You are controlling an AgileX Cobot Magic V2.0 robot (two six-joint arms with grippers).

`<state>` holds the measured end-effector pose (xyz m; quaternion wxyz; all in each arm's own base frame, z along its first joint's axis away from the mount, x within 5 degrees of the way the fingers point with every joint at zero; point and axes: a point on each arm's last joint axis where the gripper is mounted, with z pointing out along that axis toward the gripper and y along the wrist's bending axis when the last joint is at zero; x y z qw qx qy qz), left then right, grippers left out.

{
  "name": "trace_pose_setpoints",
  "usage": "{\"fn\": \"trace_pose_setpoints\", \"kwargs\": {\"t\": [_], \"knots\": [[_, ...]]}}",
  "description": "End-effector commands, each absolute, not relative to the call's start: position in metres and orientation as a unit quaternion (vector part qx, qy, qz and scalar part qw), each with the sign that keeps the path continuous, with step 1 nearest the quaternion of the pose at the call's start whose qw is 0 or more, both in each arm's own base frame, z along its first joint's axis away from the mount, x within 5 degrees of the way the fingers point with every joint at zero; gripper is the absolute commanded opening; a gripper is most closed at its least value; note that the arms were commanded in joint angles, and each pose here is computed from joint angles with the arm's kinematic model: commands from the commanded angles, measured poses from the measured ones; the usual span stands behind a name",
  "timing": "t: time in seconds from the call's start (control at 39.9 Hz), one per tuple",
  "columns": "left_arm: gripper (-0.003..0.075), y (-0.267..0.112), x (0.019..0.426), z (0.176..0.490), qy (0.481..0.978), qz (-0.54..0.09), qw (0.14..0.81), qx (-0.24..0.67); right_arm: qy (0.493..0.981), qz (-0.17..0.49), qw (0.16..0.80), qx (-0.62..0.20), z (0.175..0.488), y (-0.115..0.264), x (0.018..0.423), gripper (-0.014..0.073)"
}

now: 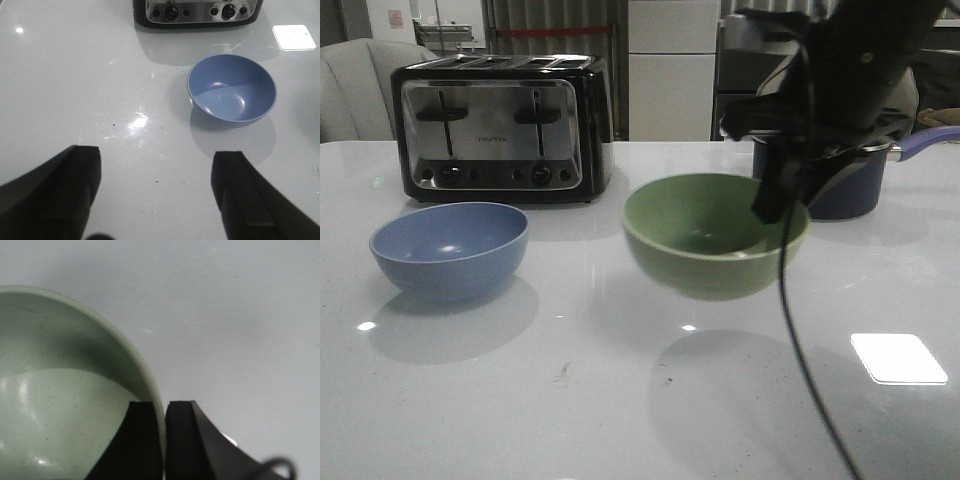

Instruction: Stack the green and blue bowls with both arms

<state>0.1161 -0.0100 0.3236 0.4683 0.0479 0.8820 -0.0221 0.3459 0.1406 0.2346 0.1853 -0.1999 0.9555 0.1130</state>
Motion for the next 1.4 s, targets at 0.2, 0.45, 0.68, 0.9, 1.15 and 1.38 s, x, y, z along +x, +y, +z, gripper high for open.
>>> {"fn": "trace_pose_setpoints", "kwargs": {"t": [0.2, 0.45, 0.68, 0.9, 1.15, 1.38], "knots": [[0.0527, -0.011, 0.12, 0.34, 0.858, -0.027, 0.511, 0.048, 0.937, 0.13, 0.207, -0.249, 0.233, 0.184, 0.34, 0.0078], [0.0527, -0.011, 0.12, 0.339, 0.86, -0.027, 0.508, 0.049, 0.939, 0.134, 0.205, -0.243, 0.228, 0.186, 0.343, 0.0332], [0.0527, -0.011, 0.12, 0.339, 0.86, -0.027, 0.508, 0.049, 0.929, 0.137, 0.231, -0.254, 0.248, 0.184, 0.336, 0.0413], [0.0527, -0.011, 0.12, 0.339, 0.86, -0.027, 0.508, 0.049, 0.892, 0.143, 0.326, -0.278, 0.295, 0.171, 0.293, 0.0413], [0.0527, -0.011, 0.12, 0.339, 0.859, -0.027, 0.509, 0.049, 0.862, 0.139, 0.398, -0.281, 0.323, 0.134, 0.227, 0.0413], [0.0527, -0.014, 0.12, 0.34, 0.857, -0.041, 0.511, 0.047, 0.851, 0.144, 0.418, -0.283, 0.325, 0.106, 0.174, 0.0413]]}}
